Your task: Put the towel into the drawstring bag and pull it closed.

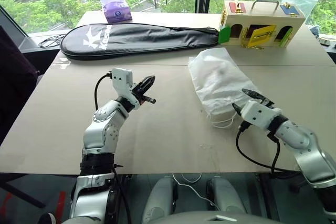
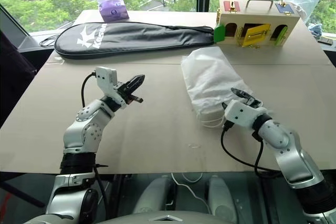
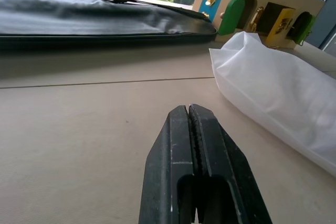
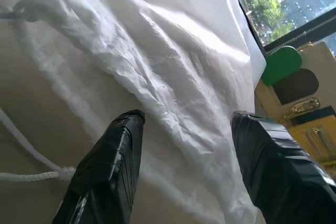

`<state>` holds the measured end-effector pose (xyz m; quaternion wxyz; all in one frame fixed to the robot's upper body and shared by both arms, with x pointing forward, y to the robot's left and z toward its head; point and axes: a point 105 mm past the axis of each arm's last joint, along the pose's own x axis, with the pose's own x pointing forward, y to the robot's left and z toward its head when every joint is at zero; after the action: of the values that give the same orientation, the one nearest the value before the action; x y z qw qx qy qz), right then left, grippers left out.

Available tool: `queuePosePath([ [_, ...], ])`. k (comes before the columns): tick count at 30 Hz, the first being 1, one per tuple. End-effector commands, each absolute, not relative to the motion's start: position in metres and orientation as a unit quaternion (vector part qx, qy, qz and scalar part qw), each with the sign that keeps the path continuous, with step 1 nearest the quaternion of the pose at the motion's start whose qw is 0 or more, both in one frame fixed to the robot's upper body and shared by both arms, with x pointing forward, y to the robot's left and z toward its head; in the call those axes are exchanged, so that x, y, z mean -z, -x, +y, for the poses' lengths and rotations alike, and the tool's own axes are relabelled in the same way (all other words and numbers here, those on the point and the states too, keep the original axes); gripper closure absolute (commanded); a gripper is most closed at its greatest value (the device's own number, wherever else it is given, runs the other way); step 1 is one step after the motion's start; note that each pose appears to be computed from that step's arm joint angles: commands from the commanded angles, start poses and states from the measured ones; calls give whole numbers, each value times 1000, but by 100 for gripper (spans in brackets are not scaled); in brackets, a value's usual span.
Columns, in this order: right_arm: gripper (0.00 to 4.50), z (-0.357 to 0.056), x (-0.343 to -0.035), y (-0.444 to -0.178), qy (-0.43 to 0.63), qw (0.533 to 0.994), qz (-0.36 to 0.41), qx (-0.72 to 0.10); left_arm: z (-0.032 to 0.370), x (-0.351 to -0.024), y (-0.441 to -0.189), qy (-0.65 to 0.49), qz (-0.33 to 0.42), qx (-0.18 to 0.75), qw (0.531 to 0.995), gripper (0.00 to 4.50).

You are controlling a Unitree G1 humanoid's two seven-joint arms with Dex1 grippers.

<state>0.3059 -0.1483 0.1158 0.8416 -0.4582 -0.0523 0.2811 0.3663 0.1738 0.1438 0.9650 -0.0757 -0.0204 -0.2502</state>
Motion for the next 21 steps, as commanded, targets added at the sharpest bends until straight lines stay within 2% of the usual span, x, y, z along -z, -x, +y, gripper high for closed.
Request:
queuePosePath([
  [1,168,-137,-137,-315,453,843,-105,-271,173,-155,-365,64,-45,252,965,450],
  [2,168,-131,-144,-318,435,850,-119,-273,172,-155,-364,61,-45,254,964,450],
  [3,219,-126,-153,-322,400,867,-129,-269,170,-155,-364,56,-45,259,963,450],
  [4,248,-122,-166,-327,363,883,-140,-264,165,-155,-363,52,-41,266,962,450],
  [5,307,-118,-176,-330,336,893,-148,-261,160,-155,-363,52,-37,274,960,450],
  [6,333,-114,-191,-335,296,907,-154,-257,149,-167,-365,83,-48,289,952,450],
  [8,422,-109,-207,-341,246,922,-150,-257,133,-185,-365,115,-66,316,940,450],
  [9,445,-105,-212,-344,219,930,-137,-260,122,-195,-365,111,-72,336,932,450],
  [14,445,-76,-234,-358,145,944,-89,-282,73,-254,-337,89,-127,477,865,450],
  [21,445,-54,-228,-364,162,940,-68,-291,58,-241,-313,43,-90,554,826,450],
])
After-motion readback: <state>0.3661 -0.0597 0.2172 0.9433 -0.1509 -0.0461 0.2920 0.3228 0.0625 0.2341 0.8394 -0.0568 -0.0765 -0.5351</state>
